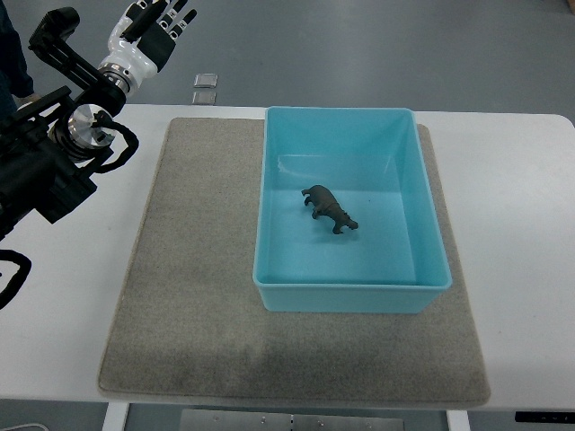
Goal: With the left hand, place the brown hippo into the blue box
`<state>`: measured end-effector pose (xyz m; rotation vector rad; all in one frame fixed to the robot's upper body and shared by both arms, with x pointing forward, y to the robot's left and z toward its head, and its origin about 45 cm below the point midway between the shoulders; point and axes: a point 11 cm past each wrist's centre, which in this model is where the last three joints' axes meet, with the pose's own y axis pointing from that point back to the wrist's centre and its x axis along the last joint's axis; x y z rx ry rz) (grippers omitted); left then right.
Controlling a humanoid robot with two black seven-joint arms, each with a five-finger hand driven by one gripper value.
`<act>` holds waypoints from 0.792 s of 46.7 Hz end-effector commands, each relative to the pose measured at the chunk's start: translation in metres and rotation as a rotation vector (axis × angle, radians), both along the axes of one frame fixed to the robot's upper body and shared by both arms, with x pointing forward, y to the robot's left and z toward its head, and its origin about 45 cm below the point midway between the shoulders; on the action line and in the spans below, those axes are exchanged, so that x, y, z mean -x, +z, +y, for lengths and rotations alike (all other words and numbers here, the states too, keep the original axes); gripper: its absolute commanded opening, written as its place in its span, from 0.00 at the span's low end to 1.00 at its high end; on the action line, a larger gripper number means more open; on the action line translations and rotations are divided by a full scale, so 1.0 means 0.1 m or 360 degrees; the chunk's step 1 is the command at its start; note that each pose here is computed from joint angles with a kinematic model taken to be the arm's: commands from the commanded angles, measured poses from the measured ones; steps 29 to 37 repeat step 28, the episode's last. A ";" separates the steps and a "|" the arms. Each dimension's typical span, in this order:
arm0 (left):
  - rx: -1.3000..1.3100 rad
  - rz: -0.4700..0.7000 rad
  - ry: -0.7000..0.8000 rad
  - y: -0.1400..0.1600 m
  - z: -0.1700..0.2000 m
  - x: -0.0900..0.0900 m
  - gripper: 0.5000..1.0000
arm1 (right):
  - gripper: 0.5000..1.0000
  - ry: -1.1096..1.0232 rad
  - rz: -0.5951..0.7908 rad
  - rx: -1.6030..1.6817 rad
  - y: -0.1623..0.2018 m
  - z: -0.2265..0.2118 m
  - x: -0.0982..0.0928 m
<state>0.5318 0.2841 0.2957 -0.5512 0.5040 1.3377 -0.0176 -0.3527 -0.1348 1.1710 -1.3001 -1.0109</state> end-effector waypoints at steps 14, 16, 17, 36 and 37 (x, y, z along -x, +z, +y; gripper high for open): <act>-0.0002 -0.0009 -0.0004 0.03 0.00 -0.01 0.99 | 0.87 0.0000 0.0000 0.0000 0.00 0.00 0.00; -0.0001 -0.0008 -0.0010 0.03 -0.01 -0.01 0.99 | 0.87 0.0000 0.0000 0.0000 0.00 0.00 0.00; -0.0001 -0.0008 -0.0010 0.03 -0.01 -0.01 0.99 | 0.87 0.0000 0.0000 0.0000 0.00 0.00 0.00; 0.0005 -0.0017 -0.0010 0.05 -0.02 -0.01 0.99 | 0.87 0.0027 0.0003 -0.0030 -0.01 0.05 -0.01; 0.0005 -0.0017 -0.0010 0.05 -0.02 -0.01 0.99 | 0.87 0.0027 0.0003 -0.0030 -0.01 0.05 -0.01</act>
